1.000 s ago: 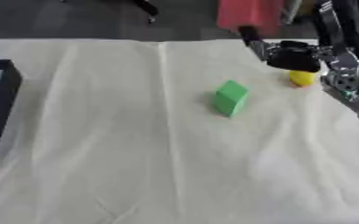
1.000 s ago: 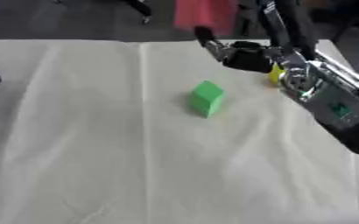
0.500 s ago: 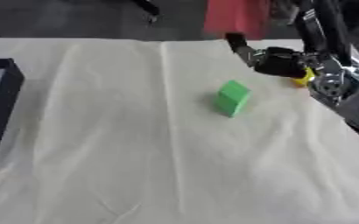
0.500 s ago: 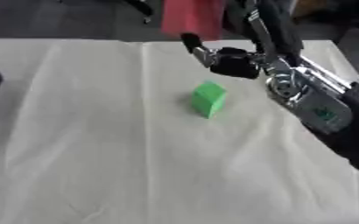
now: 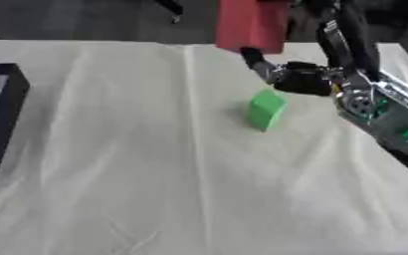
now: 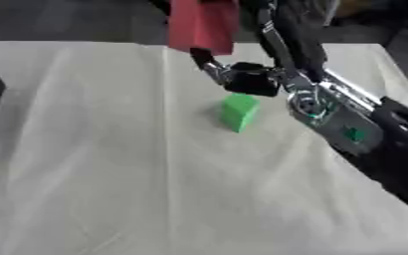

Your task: Pick up the objects with one hand, pass them to the other hand, and then place them into the box on the other side of the table.

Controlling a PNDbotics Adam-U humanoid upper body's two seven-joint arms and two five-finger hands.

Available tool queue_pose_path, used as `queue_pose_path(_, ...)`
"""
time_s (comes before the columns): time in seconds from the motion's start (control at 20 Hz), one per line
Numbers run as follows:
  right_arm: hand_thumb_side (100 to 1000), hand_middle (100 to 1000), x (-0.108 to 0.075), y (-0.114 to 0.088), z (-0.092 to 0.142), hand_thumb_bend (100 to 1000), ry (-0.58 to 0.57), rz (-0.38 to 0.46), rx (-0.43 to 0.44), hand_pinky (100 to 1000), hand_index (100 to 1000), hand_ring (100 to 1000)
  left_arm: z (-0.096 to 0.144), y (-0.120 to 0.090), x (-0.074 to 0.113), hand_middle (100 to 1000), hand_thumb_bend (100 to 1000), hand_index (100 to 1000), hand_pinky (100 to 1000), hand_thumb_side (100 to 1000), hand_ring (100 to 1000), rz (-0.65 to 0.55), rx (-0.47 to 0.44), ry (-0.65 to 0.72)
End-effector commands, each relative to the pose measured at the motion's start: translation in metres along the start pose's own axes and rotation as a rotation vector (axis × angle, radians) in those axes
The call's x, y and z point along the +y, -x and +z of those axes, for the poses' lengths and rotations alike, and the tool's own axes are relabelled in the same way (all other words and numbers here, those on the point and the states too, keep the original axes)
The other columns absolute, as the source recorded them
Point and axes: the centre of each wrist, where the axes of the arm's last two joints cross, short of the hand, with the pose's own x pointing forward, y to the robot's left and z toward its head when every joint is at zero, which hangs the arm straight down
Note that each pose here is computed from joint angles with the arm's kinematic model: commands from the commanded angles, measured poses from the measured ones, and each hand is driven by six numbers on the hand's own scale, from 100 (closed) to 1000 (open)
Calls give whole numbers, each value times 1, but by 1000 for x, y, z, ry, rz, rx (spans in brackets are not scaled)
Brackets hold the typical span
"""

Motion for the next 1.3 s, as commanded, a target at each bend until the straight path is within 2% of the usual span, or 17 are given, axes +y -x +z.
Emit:
queue_pose_path(0.05,100,536,-1,-3,-7,100,4,19,-28,753,481,395,-4,-8,4,710,811,811,838,569,350,-18,-29,11)
queue_pose_path(0.45,100,535,3,-9,-18,110,1,14,-43,752,480,391,-4,-9,-1,710,814,812,839,568,348,-23,-21,58)
queue_pose_path(0.9,100,552,15,-18,-23,100,-15,2,-54,750,479,387,-3,-12,-16,710,823,817,839,566,346,-31,23,175)
queue_pose_path(1.1,100,553,21,-23,-23,100,-23,14,-81,754,480,388,-4,-14,-19,710,826,818,840,560,346,-28,61,216)
queue_pose_path(1.3,100,553,25,-27,-25,100,-27,28,-98,756,480,388,-7,-20,-23,713,830,824,839,556,349,-45,62,275)
